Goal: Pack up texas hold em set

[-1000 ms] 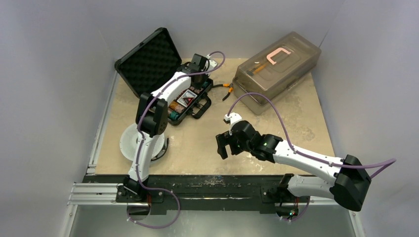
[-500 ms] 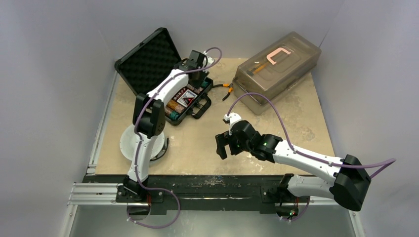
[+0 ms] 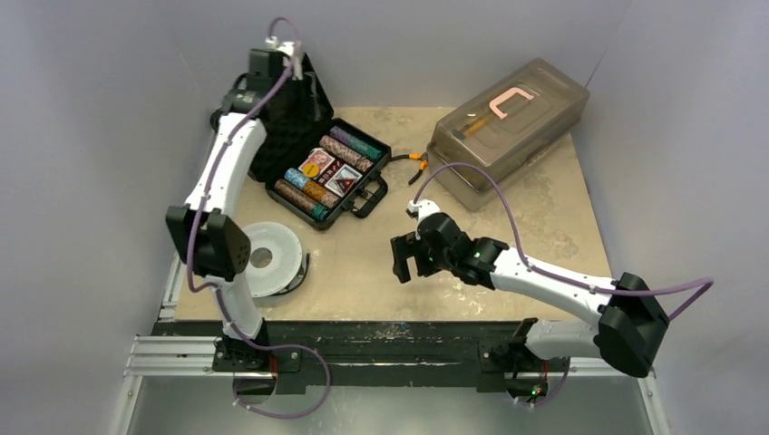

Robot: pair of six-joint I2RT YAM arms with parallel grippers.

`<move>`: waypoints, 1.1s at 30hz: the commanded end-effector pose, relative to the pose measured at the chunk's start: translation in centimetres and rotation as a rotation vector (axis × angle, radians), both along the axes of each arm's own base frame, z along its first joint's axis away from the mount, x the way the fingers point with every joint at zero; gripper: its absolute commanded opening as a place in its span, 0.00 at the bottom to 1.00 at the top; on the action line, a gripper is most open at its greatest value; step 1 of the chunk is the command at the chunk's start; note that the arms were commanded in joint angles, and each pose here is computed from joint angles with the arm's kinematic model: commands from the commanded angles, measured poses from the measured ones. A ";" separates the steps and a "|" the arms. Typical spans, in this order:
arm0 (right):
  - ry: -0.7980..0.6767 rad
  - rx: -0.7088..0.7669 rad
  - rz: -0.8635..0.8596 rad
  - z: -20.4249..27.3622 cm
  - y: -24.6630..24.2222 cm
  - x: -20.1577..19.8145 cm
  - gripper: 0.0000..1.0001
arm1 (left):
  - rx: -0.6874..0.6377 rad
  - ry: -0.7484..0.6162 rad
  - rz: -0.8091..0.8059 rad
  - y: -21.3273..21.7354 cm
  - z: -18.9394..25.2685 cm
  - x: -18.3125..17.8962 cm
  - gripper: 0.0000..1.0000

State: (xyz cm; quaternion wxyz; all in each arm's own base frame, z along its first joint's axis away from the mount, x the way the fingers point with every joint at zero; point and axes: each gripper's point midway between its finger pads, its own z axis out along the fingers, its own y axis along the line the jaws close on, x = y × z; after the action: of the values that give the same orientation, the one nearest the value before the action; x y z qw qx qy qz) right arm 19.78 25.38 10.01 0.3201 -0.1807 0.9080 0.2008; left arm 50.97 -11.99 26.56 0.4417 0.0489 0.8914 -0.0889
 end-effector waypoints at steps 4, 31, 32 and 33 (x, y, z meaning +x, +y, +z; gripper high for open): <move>-0.075 0.011 -0.213 3.8 1.8 7.8 0.97 | -0.269 -0.108 0.195 6.6 8.4 -4.5 0.59; -0.307 0.078 -0.321 3.5 11.4 30.9 0.35 | -0.586 -0.041 0.083 5.5 5.9 -15.3 0.79; -0.313 0.079 -0.321 3.5 11.5 31.2 0.35 | -0.585 -0.038 0.075 5.3 5.8 -15.5 0.79; -0.316 0.079 -0.322 3.4 11.6 31.3 0.35 | -0.585 -0.038 0.070 5.1 5.8 -15.7 0.79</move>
State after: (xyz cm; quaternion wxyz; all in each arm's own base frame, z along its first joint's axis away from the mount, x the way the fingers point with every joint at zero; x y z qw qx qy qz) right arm 49.37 35.05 9.09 0.4449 -0.0440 0.8868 0.1172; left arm 36.19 -5.68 31.10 0.4357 -0.1519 0.8302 -0.3127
